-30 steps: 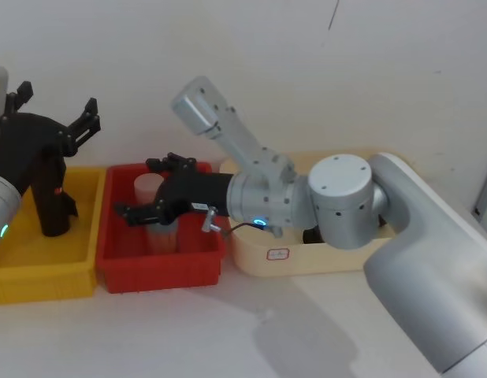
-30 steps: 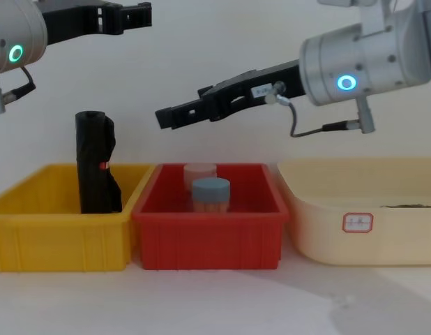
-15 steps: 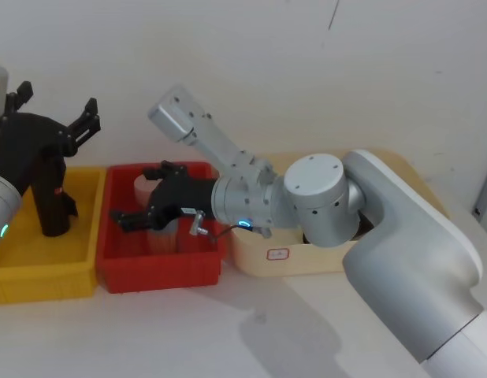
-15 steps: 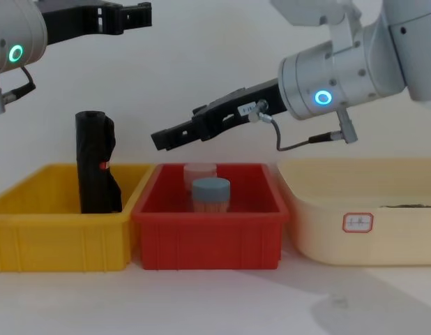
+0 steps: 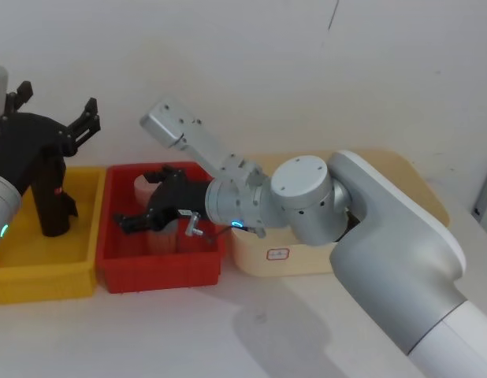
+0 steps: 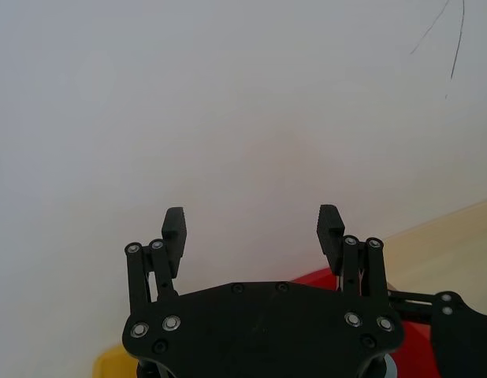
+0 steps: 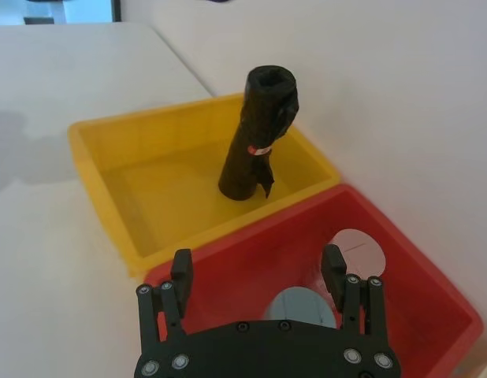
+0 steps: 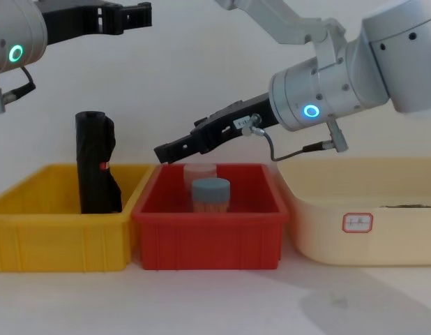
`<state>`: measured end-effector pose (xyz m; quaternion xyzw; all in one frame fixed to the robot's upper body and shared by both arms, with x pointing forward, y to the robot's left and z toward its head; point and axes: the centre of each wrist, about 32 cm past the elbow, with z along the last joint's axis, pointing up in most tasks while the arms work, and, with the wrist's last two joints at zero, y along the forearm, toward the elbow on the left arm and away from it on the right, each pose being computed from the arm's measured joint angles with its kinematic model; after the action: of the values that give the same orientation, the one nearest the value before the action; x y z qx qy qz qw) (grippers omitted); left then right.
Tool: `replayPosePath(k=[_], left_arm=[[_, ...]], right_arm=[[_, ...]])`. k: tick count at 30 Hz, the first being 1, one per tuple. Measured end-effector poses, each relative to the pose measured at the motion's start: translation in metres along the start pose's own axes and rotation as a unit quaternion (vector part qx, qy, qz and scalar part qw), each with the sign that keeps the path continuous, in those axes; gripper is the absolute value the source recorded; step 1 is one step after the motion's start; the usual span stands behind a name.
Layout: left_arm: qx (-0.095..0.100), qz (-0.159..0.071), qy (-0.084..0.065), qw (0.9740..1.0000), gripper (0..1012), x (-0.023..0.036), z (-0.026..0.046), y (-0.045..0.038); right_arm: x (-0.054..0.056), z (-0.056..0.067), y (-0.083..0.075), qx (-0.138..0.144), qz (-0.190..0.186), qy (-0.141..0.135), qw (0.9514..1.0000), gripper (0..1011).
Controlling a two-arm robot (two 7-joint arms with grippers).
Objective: Pick up the garbage bag with the one hand and transfer it to the other hand.
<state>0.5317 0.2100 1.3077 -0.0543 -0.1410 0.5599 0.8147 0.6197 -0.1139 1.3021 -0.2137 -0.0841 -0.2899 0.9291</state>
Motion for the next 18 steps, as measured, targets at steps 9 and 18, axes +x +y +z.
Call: replayPosePath(k=[9,18], left_arm=[[0.0,0.0,0.0,1.0,1001,0.0,0.0,0.0],[0.0,0.0,0.0,1.0,1001,0.0,0.0,0.0]], right_arm=[[0.006,-0.004,0.009,-0.01,-0.009,-0.003,0.9999,1002],[0.011,-0.014,0.016,-0.027,-0.014,-0.004,0.9995,1001]])
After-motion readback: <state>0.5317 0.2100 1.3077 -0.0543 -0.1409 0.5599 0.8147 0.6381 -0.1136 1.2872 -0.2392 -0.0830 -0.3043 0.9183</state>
